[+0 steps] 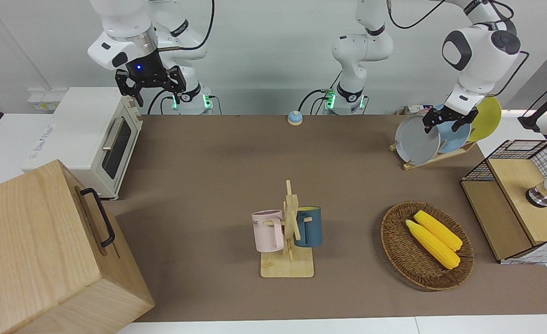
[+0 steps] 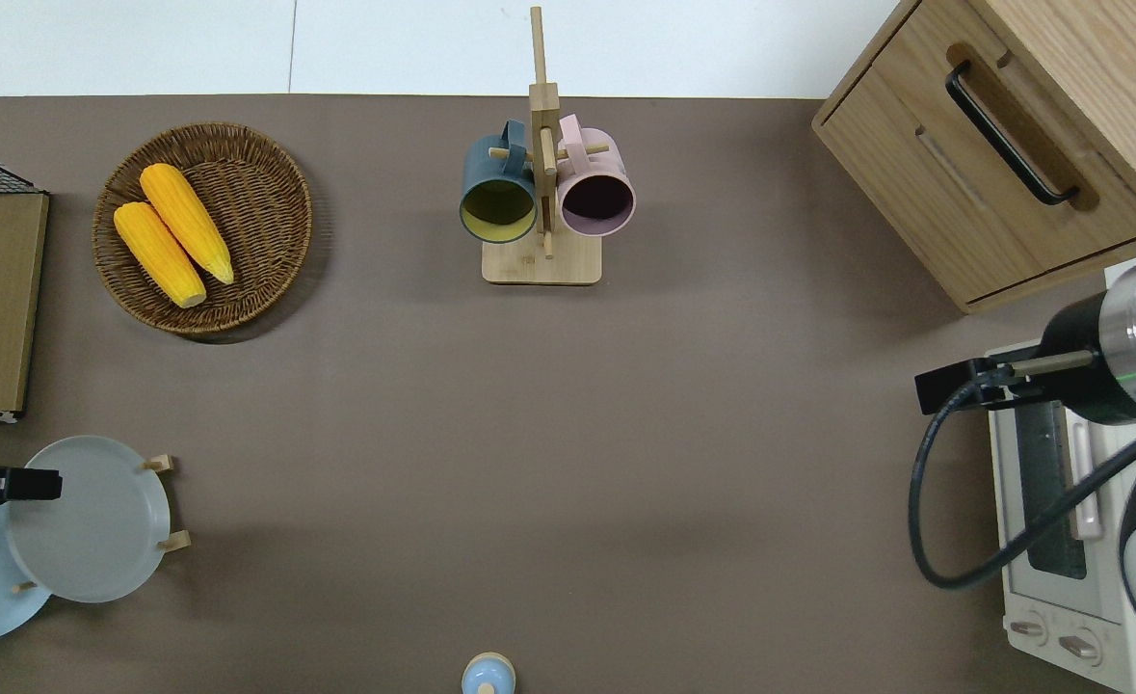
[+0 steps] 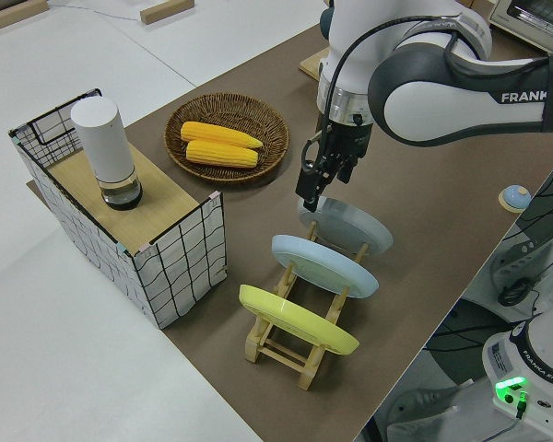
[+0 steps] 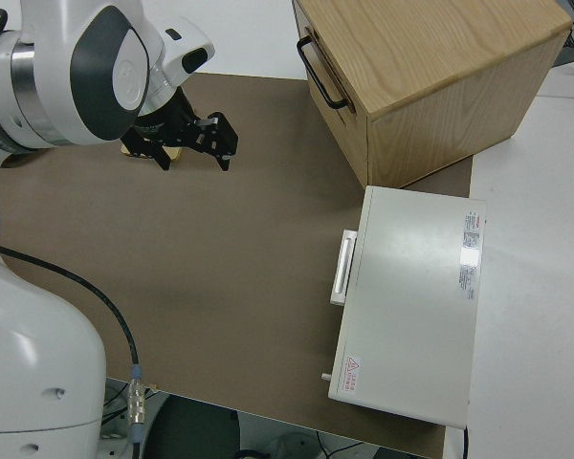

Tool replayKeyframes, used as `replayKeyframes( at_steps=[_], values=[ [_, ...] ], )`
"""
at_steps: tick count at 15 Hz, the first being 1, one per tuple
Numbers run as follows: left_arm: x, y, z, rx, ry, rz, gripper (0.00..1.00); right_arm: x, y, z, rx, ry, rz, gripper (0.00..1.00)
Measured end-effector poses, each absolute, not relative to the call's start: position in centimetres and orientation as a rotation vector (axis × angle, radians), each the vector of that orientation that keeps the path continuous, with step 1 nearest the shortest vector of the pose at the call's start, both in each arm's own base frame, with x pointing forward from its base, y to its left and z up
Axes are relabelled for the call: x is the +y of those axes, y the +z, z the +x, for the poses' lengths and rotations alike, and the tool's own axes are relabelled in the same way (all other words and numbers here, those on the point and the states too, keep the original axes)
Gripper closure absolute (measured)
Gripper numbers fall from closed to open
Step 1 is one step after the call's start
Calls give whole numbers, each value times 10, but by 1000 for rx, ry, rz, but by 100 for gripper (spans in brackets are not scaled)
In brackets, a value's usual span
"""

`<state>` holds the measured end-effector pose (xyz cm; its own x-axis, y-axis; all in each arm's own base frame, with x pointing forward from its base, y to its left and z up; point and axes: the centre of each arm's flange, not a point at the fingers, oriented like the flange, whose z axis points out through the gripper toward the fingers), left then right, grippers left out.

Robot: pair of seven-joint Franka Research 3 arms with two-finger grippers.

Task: Pick gray plate from low plate rack and place it on table with left arm

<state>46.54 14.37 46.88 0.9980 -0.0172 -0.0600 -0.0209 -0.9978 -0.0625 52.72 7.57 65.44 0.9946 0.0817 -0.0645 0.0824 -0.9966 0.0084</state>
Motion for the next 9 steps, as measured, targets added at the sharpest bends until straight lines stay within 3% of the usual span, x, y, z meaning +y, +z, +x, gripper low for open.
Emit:
replayKeyframes(
  at_steps=[9],
  values=[
    [143,439,455,32,121,-3084,3,76,654,527,129,-100,3126,1]
  ],
)
